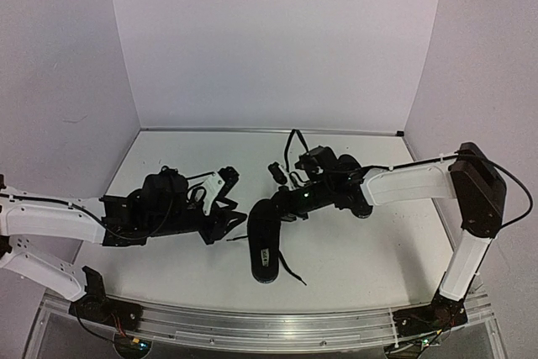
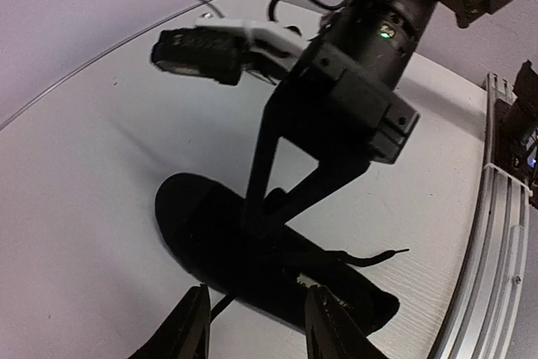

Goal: Tie the shoes

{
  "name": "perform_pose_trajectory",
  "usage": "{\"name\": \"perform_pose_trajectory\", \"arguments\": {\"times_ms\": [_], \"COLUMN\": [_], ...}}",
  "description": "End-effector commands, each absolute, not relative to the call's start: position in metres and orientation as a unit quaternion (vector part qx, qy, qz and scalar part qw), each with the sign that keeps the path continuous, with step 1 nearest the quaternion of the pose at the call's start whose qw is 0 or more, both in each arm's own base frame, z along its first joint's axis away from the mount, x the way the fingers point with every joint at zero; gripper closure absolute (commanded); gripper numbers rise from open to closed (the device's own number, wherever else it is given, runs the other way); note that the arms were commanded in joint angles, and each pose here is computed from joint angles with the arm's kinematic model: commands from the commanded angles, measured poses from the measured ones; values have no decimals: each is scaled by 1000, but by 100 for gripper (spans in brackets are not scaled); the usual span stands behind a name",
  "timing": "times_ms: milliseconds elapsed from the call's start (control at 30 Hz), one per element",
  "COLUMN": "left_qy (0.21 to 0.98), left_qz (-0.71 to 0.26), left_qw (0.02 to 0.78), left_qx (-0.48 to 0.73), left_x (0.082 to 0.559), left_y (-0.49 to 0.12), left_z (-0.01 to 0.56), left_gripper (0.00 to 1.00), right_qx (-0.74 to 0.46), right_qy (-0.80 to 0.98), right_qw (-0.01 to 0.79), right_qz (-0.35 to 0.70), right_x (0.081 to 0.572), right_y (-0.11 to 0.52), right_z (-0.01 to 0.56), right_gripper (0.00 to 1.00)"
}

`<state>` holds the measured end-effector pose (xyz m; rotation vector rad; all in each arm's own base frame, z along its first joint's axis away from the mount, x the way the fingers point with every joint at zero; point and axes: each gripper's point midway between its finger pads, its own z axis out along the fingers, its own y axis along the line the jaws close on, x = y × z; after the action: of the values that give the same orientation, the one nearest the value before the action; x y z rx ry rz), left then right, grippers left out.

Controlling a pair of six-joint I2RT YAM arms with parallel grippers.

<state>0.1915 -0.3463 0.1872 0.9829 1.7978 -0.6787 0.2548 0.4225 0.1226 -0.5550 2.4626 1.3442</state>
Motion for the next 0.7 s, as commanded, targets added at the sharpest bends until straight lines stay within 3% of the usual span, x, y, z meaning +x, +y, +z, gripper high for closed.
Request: {"name": "perform_pose_trajectory", "arguments": {"times_ms": [0,333,667], "left_qy": [754,781,783], "left_qz": [-282,-284,-286], "left_qw": [510,486,488], "left_qx": [302,270,260], "left_x": [212,216,219], "left_y": [-321,-313,-310], "left_z": [196,165,157], "left_gripper": [60,64,63], "right_qx": [-204,-212,-214], "right_qy": [845,845,848], "right_qw": [135,115,96], "right_qz": [476,476,475], "right_x": [254,245,242], "right_y": [438,458,468], "right_z": [125,113,100], "right_gripper": [100,100,91]}}
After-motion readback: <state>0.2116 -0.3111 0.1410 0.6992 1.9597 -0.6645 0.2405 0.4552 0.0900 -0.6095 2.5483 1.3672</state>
